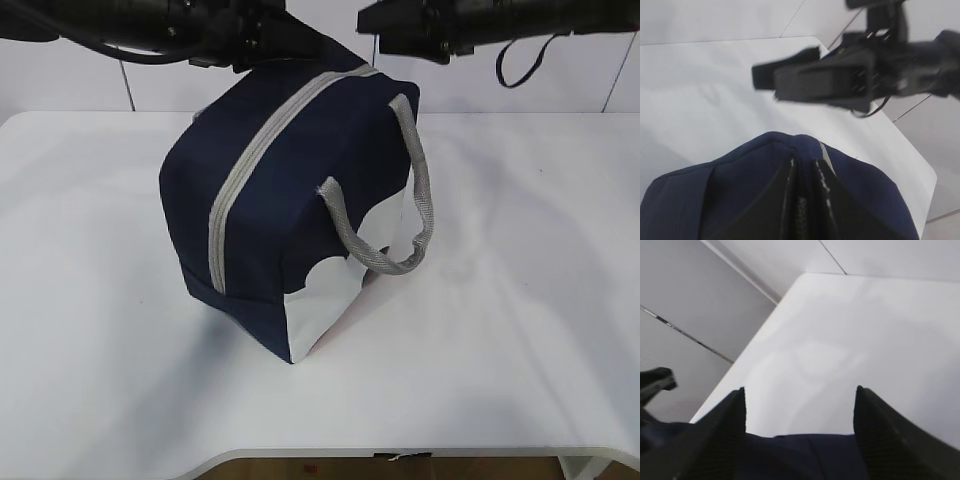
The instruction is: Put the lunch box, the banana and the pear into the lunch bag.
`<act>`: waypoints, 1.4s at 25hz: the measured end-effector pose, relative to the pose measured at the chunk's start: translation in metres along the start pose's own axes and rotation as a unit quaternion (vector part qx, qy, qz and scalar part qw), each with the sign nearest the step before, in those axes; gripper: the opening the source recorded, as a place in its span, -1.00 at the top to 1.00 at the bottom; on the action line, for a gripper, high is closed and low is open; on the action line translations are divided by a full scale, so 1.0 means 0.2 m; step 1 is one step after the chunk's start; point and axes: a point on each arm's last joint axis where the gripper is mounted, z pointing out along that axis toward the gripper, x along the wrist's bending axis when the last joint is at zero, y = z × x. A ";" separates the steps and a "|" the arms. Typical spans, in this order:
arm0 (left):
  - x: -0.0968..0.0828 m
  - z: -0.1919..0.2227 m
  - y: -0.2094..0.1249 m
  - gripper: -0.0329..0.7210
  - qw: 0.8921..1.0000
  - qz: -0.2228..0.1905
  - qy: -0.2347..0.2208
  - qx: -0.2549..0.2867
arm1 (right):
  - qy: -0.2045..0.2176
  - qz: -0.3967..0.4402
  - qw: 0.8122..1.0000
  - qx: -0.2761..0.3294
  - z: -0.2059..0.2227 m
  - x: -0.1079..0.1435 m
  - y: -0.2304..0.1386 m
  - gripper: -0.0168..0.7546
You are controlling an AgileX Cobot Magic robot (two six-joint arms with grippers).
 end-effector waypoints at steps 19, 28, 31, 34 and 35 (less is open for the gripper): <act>0.05 0.01 0.01 -0.32 0.999 -0.015 0.037 -0.015 | -0.108 -0.095 0.985 0.098 -0.27 0.34 0.27 -0.44; 0.00 -0.03 -0.03 -0.34 0.997 -0.043 -0.050 0.049 | -0.145 -0.124 0.978 0.081 -0.44 0.58 0.34 -0.44; 0.02 -0.08 -0.03 -0.34 0.992 -0.059 -0.077 0.079 | -0.153 -0.134 0.976 0.076 -0.50 0.67 0.35 -0.44; 0.04 -0.16 -0.02 -0.31 0.991 -0.054 -0.078 0.098 | -0.156 -0.142 0.975 0.069 -0.56 0.76 0.35 -0.44; 0.04 -0.20 0.00 -0.31 0.992 -0.043 -0.071 0.100 | -0.157 -0.144 0.975 0.068 -0.57 0.79 0.35 -0.44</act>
